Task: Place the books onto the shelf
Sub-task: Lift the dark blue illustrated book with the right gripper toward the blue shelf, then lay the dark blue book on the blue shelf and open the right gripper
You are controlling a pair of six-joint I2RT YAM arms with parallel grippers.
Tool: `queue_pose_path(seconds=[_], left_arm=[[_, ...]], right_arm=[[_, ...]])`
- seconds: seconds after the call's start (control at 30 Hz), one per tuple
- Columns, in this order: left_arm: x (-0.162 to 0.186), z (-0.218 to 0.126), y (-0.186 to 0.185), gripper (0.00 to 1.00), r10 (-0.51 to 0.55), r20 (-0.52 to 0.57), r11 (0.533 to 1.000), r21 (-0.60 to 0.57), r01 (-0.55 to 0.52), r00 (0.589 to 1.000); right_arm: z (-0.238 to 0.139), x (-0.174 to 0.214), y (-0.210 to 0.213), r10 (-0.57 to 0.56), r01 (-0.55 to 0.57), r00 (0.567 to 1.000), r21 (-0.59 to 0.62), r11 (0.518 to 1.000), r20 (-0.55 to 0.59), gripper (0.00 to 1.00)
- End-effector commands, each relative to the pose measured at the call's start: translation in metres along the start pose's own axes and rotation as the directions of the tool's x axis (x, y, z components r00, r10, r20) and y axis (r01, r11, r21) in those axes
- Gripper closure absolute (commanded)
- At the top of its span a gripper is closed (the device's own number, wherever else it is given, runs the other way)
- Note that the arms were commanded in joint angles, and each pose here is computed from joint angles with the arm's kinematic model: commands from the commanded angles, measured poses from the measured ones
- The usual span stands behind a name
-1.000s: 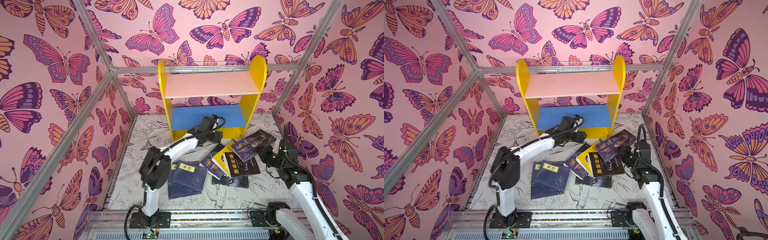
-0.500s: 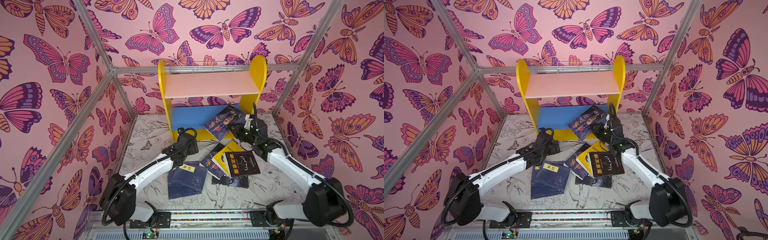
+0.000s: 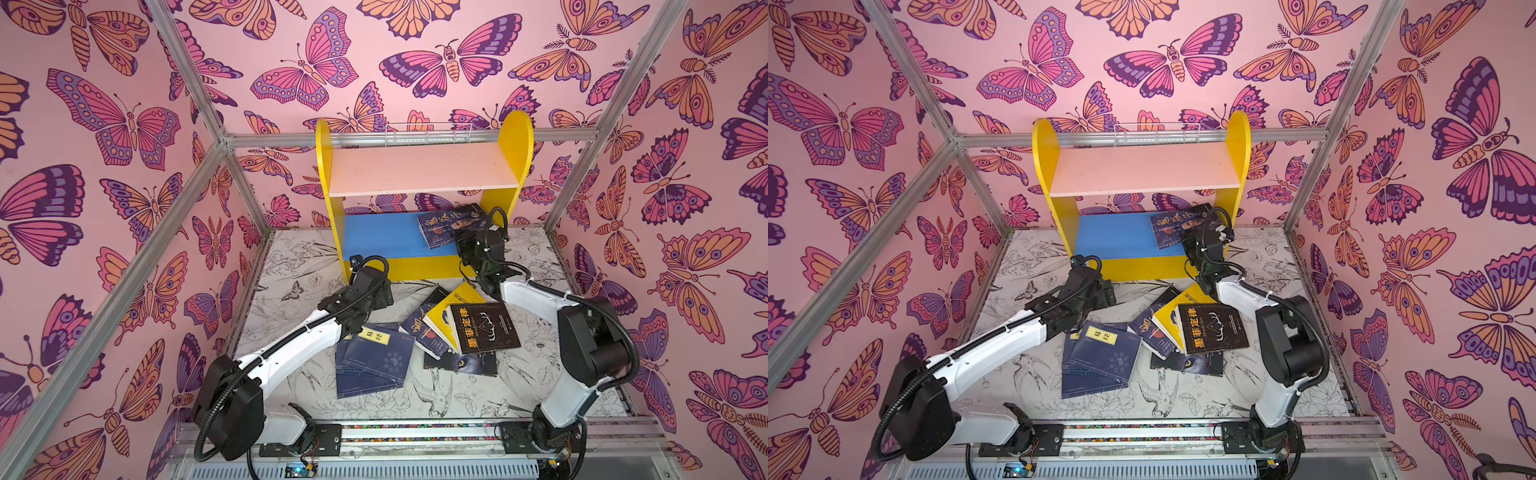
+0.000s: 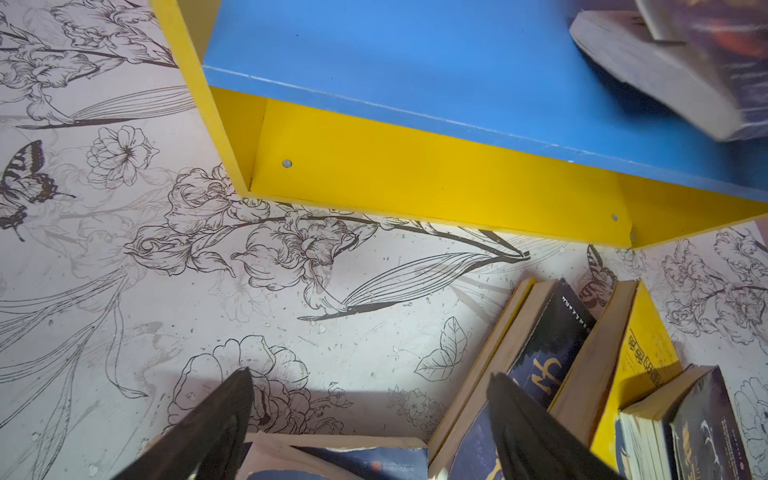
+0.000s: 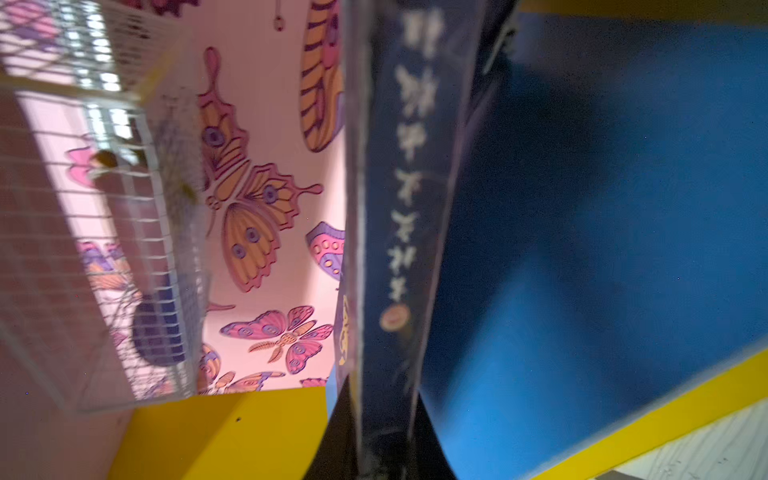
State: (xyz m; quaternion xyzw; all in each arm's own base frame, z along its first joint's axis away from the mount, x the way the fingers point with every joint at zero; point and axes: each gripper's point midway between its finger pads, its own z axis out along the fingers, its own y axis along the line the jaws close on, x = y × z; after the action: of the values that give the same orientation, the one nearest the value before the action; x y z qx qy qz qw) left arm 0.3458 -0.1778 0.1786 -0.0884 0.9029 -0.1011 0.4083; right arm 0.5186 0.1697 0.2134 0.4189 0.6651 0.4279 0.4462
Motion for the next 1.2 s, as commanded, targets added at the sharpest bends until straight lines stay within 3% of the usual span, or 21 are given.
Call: queue_pose_path(seconds=[0.0, 0.2, 0.23, 0.3, 0.43, 0.57, 0.73, 0.9, 1.03, 1.17], left_arm=[[-0.008, -0.009, 0.006, 0.1, -0.003, 0.024, 1.0, -0.02, 0.003, 1.0], [-0.004, -0.006, 0.007, 0.09, -0.004, 0.011, 1.0, -0.026, 0.004, 1.0], [-0.002, -0.005, 0.006, 0.09, -0.004, 0.005, 1.0, -0.024, 0.004, 1.0], [-0.002, -0.005, 0.005, 0.08, -0.006, 0.001, 1.0, -0.02, 0.006, 1.0], [-0.003, -0.005, 0.006, 0.08, -0.01, 0.006, 1.0, -0.025, 0.01, 1.0], [-0.002, -0.002, 0.003, 0.08, -0.007, -0.005, 1.0, -0.019, 0.007, 1.0], [0.006, 0.006, -0.009, 0.06, 0.026, -0.056, 0.999, 0.022, -0.025, 0.998], [0.022, 0.023, -0.043, 0.04, 0.148, -0.138, 0.981, 0.147, -0.128, 0.979], [0.045, 0.033, -0.098, 0.04, 0.305, -0.178, 0.907, 0.353, -0.229, 0.935], [0.078, 0.033, -0.164, 0.02, 0.524, -0.129, 0.743, 0.553, -0.378, 0.842]], right_arm=[[0.002, -0.026, 0.049, 0.104, -0.088, 0.989, -0.146, 0.985, 0.106, 1.0], [0.008, -0.021, 0.015, 0.165, -0.163, 0.979, -0.031, 0.986, 0.118, 0.98], [0.007, -0.021, 0.012, 0.186, -0.184, 0.975, -0.028, 0.983, 0.119, 0.88], [0.005, -0.019, 0.003, 0.221, -0.222, 0.968, -0.004, 0.975, 0.117, 0.6], [-0.008, -0.01, -0.016, 0.217, -0.228, 0.972, 0.128, 0.965, 0.096, 0.42], [-0.024, -0.015, -0.03, 0.141, -0.161, 0.985, 0.237, 0.958, 0.1, 0.35], [-0.054, -0.025, -0.05, 0.06, -0.079, 0.996, 0.323, 0.943, 0.07, 0.34], [-0.124, -0.046, -0.09, -0.029, 0.009, 0.999, 0.458, 0.889, 0.036, 0.35], [-0.193, -0.046, -0.144, -0.018, 0.067, 0.996, 0.589, 0.805, -0.088, 0.35], [-0.262, -0.018, -0.203, 0.166, 0.072, 0.95, 0.699, 0.711, -0.266, 0.34]])
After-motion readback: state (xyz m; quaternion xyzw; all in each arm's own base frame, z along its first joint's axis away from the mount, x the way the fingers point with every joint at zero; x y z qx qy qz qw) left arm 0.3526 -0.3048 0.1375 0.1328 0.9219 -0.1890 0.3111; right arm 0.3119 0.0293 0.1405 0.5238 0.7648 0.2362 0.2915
